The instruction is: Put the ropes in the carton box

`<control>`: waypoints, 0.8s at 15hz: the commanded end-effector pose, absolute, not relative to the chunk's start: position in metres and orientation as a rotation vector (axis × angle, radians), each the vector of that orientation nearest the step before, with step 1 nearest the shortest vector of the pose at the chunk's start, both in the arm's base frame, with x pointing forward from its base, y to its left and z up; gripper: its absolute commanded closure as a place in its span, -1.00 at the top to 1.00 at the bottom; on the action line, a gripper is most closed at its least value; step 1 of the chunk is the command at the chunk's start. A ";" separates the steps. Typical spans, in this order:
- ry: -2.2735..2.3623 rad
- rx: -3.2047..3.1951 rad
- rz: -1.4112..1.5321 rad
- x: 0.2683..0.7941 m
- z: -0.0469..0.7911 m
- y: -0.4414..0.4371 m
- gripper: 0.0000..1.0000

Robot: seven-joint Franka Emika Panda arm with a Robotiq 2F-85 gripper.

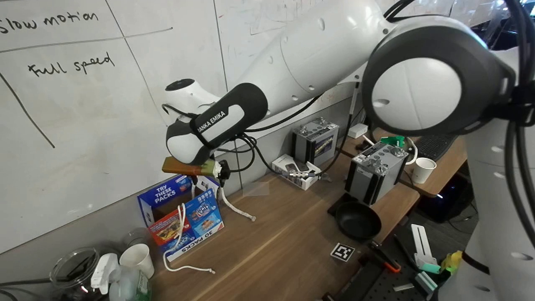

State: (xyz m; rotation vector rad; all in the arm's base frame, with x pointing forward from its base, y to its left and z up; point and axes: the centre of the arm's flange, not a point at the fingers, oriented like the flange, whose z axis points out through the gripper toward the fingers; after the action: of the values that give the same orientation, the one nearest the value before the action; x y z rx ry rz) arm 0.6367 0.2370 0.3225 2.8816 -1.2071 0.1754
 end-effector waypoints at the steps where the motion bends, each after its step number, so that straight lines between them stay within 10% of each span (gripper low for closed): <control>1: -1.070 3.021 0.016 0.580 0.346 0.245 1.00; 12: -0.420 3.359 -0.046 0.487 0.229 0.310 1.00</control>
State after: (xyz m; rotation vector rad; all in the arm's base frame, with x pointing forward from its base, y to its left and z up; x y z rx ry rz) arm 0.4971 0.3110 0.2553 3.2611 -0.5644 -0.1137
